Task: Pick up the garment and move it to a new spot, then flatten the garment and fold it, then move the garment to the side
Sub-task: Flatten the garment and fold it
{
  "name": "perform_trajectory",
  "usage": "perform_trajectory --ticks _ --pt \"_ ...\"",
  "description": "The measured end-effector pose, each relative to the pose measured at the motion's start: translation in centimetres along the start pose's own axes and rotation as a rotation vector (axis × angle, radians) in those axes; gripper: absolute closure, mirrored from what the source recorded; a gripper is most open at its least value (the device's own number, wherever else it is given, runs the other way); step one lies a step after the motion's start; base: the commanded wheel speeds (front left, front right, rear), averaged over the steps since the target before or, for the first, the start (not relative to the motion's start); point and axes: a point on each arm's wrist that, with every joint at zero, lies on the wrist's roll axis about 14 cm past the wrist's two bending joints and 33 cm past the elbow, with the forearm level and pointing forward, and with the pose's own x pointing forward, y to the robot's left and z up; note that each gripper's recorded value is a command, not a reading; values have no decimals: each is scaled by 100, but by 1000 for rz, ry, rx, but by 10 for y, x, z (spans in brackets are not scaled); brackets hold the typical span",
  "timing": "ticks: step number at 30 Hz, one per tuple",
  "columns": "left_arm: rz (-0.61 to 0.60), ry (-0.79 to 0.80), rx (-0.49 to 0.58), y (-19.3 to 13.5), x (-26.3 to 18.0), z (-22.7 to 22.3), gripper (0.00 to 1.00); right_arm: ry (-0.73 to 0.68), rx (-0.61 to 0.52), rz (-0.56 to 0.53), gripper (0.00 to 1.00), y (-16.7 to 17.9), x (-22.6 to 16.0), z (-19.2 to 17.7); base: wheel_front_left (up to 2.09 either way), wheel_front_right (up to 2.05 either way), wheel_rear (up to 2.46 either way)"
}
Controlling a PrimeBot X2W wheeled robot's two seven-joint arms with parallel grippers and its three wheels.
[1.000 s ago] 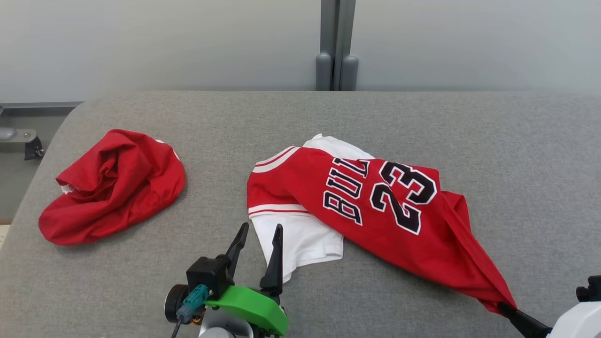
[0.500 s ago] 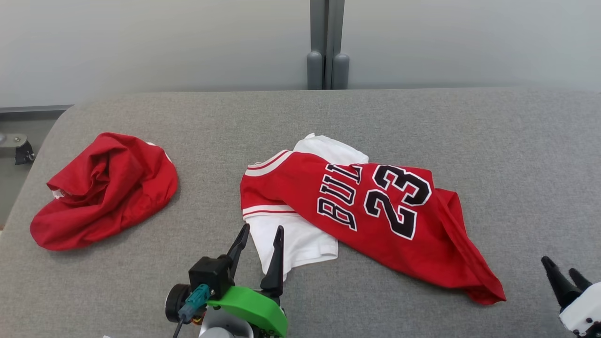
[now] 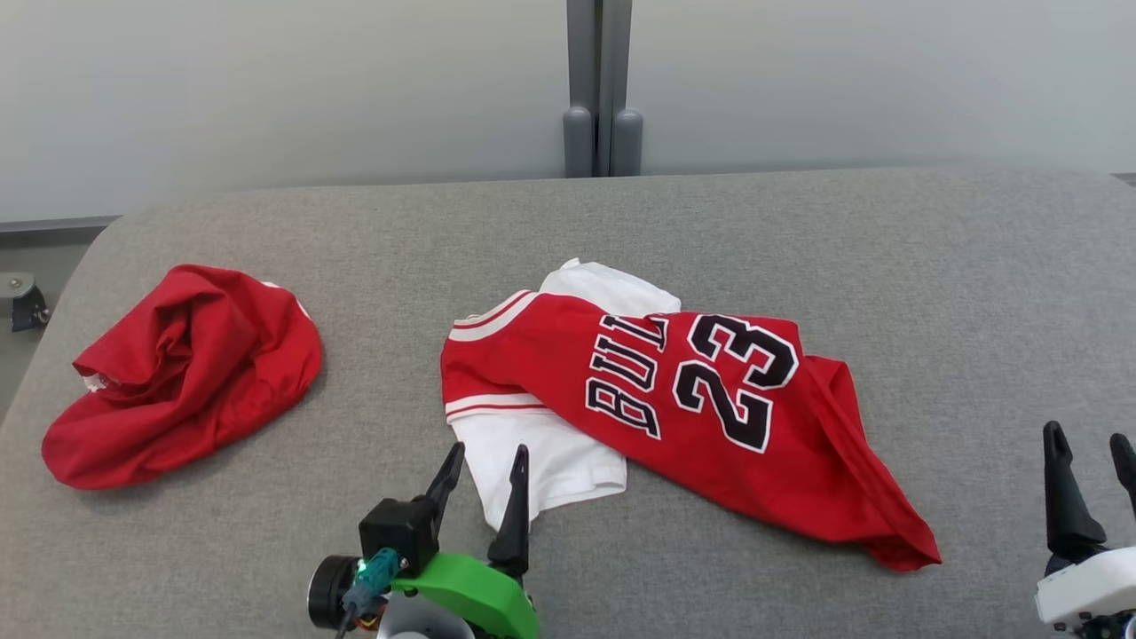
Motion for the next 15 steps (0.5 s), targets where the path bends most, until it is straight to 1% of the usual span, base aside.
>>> perform_trajectory --ticks 2,4,7,11,15 --pt "17 35 13 4 -1 -11 0 -16 -4 10 0 4 -2 1 0 0 0" --pt "40 114 40 10 -7 -35 0 -18 -2 12 0 5 -4 -1 0 0 0" --pt "77 201 60 20 -10 -58 0 -15 -11 18 0 6 -7 -3 0 0 0" --pt "97 258 84 25 -4 -69 0 -14 -16 15 0 4 -11 -3 0 0 0" --pt "134 309 67 33 -2 -81 0 -5 -19 11 0 2 -15 -6 0 0 0"
